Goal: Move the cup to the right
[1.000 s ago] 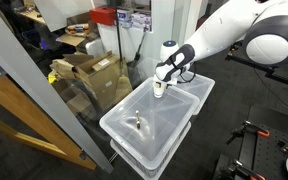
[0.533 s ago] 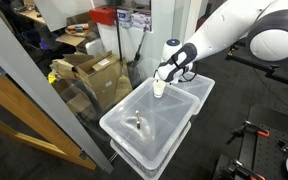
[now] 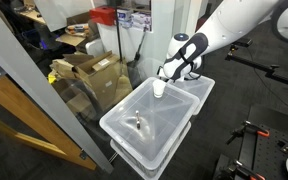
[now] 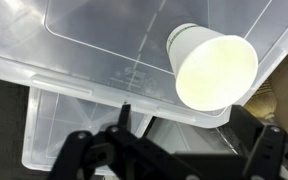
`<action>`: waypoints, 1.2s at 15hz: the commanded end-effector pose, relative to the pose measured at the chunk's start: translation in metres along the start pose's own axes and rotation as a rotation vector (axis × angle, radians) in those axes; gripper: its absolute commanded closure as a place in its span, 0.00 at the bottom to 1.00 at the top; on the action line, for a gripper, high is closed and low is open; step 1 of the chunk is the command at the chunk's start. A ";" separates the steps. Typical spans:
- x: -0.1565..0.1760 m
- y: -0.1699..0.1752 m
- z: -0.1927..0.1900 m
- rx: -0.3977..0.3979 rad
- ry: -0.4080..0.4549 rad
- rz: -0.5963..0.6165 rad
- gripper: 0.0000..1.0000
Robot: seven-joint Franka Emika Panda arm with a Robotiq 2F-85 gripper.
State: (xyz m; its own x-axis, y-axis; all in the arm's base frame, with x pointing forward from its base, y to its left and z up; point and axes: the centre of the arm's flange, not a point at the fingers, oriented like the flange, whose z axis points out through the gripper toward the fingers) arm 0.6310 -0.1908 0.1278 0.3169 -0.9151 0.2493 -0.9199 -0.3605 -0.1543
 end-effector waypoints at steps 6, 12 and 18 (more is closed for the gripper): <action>-0.035 0.020 -0.122 0.165 0.100 -0.194 0.00; -0.074 -0.010 -0.182 0.246 0.087 -0.544 0.00; -0.124 -0.045 -0.222 0.316 0.018 -0.870 0.00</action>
State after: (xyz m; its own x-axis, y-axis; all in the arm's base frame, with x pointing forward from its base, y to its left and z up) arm 0.5899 -0.0350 0.2978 0.7939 -0.4171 0.4424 -0.3798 -0.9084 -0.1747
